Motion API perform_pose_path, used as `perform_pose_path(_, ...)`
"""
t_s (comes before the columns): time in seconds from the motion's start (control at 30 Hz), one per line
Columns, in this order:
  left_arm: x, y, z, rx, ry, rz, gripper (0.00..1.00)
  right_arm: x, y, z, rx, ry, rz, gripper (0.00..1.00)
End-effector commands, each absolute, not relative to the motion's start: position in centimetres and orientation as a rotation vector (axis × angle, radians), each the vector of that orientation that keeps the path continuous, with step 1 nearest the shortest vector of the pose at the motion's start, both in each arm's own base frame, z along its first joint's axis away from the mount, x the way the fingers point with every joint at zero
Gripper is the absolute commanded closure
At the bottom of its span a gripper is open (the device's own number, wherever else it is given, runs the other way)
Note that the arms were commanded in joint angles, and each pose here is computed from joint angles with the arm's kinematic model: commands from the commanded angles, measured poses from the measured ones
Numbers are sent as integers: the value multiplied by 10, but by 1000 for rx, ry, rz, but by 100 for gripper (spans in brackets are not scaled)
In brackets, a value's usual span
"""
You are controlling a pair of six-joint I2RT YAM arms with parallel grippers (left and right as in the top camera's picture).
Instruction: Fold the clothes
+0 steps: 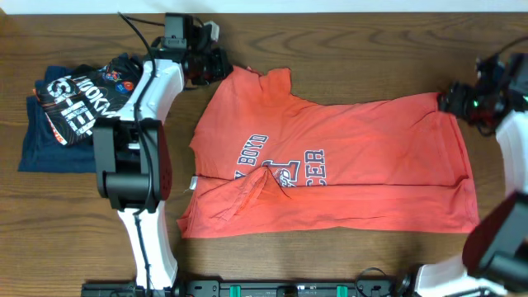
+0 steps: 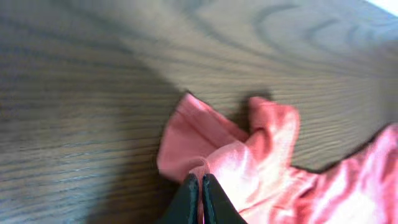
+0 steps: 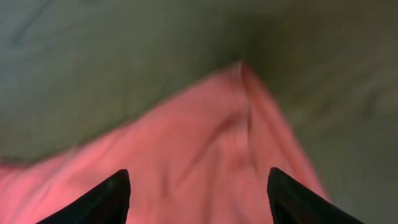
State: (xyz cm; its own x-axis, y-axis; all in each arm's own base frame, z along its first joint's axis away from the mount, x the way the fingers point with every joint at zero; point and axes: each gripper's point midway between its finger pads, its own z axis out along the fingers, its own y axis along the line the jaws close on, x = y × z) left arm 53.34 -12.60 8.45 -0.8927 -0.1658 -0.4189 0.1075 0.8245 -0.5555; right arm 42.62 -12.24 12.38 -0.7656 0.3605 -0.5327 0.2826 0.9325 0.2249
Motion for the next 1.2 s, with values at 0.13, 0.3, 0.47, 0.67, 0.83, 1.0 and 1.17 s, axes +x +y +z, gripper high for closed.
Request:
perform_pose_path(0.13,526,-128,90,-54,2569,-850,94,466,-142,61,466,2487,100,36)
perform_pose_path(0.3,526,-128,90,-55,2569,-850,94,475,-142,19,498,2506,143,41)
perform_pose_path(0.47,525,-127,89,-58,2577,-850,94,481,-140,-1,501,2505,173,42)
perform_pose_path(0.67,521,-127,86,-66,2595,-846,94,495,-144,2,476,2448,160,46)
perform_pose_path(0.83,522,-125,85,-72,2599,-830,94,498,-140,4,462,2439,168,53)
perform_pose_path(1.0,521,-123,82,-81,2610,-813,94,501,-137,6,448,2432,168,57)
perform_pose_path(1.17,519,-123,81,-84,2618,-813,94,504,-138,8,444,2417,163,63)
